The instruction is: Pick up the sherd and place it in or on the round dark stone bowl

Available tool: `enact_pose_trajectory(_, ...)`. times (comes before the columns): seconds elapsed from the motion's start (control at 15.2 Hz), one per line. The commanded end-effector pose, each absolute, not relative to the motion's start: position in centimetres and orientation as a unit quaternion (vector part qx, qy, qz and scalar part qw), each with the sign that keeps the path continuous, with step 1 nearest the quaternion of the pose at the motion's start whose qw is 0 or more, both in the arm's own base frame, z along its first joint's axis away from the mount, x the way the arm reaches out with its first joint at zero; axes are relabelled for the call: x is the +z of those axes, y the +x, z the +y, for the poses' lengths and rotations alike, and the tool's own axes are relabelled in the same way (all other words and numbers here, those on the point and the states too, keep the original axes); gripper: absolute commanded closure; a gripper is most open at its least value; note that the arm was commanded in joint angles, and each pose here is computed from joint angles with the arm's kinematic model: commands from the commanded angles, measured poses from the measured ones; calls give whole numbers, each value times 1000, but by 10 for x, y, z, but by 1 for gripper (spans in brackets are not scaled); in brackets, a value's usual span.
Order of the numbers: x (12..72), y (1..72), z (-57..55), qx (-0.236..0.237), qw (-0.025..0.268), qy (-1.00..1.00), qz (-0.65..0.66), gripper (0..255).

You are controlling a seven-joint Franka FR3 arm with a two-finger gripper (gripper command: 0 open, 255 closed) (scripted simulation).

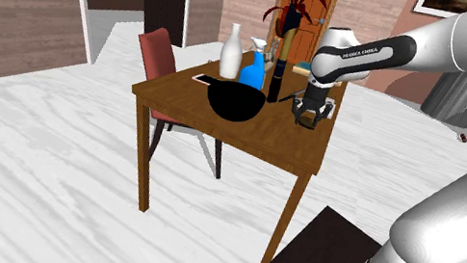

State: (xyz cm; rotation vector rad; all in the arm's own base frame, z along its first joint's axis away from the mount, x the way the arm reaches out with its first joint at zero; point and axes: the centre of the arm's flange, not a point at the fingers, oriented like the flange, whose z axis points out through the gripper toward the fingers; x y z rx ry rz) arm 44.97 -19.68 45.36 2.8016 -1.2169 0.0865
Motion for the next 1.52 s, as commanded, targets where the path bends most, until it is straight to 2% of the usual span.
enact_pose_trajectory(0.0,462,450,-196,28,43,916,-398,255)
enact_pose_trajectory(1.45,578,450,-196,28,43,916,-398,255)
